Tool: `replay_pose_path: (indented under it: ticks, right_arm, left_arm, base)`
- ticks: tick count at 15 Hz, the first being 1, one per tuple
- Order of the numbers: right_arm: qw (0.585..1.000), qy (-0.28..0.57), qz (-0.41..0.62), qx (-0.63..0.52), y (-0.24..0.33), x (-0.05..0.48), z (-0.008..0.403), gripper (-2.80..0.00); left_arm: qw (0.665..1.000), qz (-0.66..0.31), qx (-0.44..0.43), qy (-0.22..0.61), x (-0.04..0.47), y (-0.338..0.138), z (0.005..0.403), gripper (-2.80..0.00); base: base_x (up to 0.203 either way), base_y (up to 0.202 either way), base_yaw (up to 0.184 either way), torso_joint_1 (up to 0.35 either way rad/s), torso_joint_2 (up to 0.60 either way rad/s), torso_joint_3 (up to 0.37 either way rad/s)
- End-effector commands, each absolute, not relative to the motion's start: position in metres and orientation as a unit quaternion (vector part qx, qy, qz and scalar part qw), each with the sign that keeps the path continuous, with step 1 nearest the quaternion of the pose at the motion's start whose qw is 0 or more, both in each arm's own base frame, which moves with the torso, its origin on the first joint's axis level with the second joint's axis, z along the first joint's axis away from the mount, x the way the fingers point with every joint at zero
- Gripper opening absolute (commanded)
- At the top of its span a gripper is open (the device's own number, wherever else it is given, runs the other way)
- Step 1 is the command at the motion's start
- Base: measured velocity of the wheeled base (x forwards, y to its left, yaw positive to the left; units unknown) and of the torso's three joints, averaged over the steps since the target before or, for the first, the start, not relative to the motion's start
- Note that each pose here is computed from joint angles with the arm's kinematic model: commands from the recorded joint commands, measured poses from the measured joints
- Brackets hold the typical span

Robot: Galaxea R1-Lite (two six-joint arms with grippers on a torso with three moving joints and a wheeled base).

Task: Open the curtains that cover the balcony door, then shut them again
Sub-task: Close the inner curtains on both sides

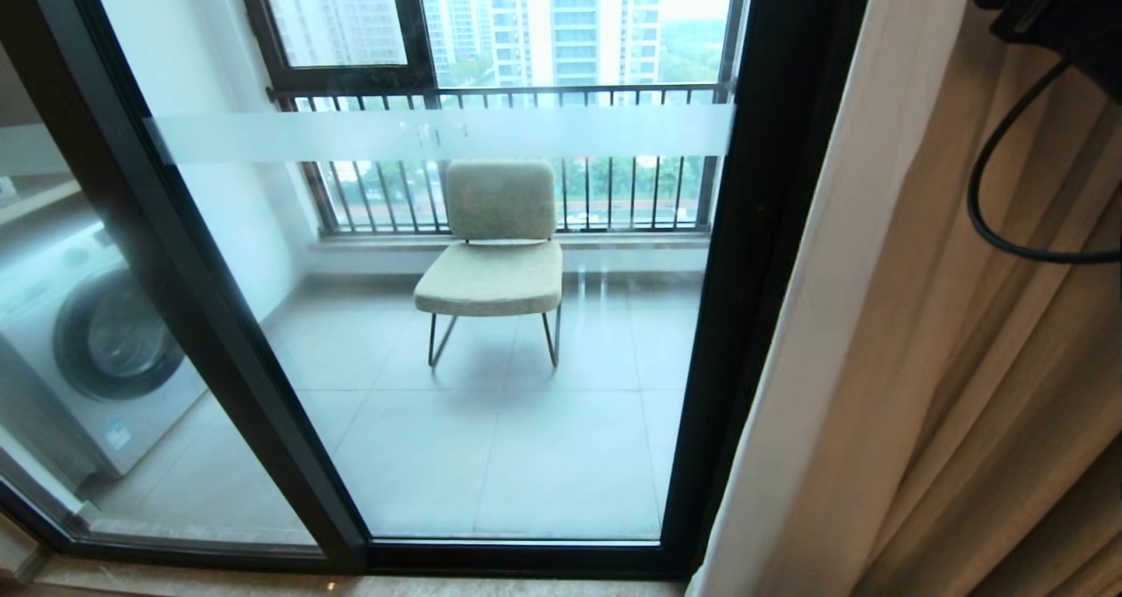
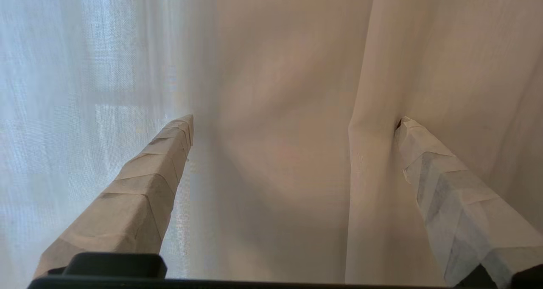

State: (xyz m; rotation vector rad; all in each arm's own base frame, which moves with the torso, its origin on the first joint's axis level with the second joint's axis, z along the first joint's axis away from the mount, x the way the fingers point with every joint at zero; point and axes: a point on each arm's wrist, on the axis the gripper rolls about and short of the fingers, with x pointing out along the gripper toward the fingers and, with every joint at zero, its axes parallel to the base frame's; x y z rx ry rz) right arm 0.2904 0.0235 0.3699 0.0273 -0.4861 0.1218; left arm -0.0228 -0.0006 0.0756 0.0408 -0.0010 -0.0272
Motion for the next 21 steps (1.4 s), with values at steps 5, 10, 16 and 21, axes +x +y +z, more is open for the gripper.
replay_pose_path:
  ticks: [5,10,16,21]
  right_arm:
    - [0.970,-0.232,0.067,0.003,0.031,0.311,0.361,0.00]
    - [0.968,-0.235,0.088,0.003,0.046,0.312,0.359,0.00]
    - [0.968,-0.250,0.002,0.010,0.035,0.328,0.360,0.00]
    - [0.966,-0.248,-0.068,0.002,0.014,0.333,0.361,0.00]
  left_arm:
    - [1.000,-0.014,0.021,-0.001,-0.023,-0.001,0.076,-2.80]
    - [1.000,-0.014,0.021,-0.001,-0.023,-0.001,0.076,-2.80]
    - [1.000,-0.014,0.021,-0.001,-0.023,-0.001,0.076,-2.80]
    - [1.000,-0.014,0.021,-0.001,-0.023,-0.001,0.076,-2.80]
  base:
    - [0.000,0.000,0.000,0.000,0.00,0.000]
    - [0.000,0.000,0.000,0.000,0.00,0.000]
    - [0.000,0.000,0.000,0.000,0.00,0.000]
    - [0.000,0.000,0.000,0.000,0.00,0.000]
